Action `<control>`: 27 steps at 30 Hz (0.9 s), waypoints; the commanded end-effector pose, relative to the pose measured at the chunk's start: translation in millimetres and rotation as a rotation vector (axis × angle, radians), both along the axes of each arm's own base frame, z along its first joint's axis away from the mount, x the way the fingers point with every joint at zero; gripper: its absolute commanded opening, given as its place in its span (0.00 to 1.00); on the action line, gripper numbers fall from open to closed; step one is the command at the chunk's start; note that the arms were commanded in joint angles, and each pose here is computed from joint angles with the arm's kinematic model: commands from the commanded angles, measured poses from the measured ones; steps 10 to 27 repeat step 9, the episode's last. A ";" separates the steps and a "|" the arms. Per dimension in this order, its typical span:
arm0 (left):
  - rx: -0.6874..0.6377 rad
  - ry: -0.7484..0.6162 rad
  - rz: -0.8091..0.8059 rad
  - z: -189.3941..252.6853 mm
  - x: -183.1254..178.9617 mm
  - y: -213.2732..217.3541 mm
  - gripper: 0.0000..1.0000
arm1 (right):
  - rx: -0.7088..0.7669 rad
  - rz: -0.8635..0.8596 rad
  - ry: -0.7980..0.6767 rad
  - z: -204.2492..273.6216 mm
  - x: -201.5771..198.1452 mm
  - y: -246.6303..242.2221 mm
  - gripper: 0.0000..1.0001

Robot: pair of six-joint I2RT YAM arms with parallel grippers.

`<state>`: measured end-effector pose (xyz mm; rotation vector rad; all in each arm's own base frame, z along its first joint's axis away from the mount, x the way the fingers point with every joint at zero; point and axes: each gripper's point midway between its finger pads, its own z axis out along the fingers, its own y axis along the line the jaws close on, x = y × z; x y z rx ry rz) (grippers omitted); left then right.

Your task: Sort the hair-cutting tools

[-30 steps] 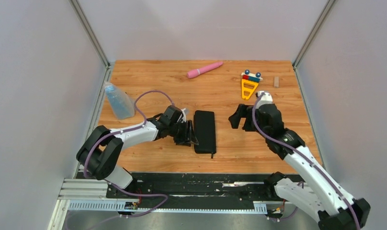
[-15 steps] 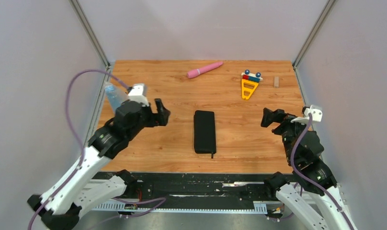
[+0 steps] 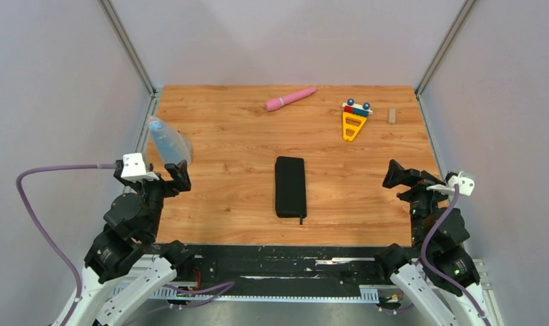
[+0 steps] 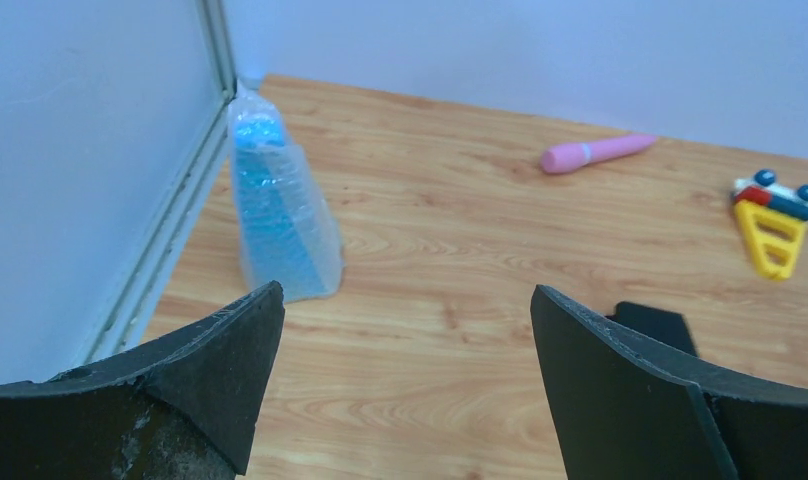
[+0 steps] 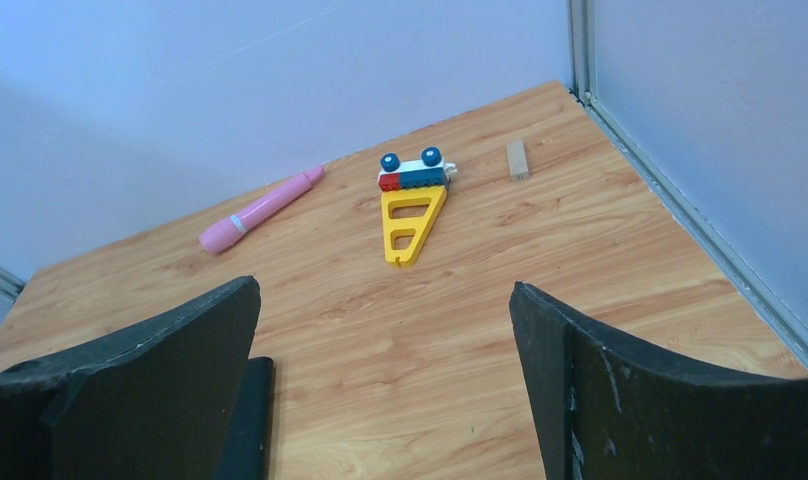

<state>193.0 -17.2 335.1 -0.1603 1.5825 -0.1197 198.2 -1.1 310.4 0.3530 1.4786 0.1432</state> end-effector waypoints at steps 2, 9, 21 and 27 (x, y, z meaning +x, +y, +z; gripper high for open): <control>0.080 -0.016 0.078 -16.9 9.4 10.1 1.00 | 0.005 -0.054 -0.055 5.5 -2.9 -11.3 1.00; 0.097 -0.012 0.082 -24.8 13.3 8.4 1.00 | -0.027 -0.084 -0.040 -2.2 -0.2 -15.4 1.00; 0.097 -0.012 0.082 -24.8 13.3 8.4 1.00 | -0.027 -0.084 -0.040 -2.2 -0.2 -15.4 1.00; 0.097 -0.012 0.082 -24.8 13.3 8.4 1.00 | -0.027 -0.084 -0.040 -2.2 -0.2 -15.4 1.00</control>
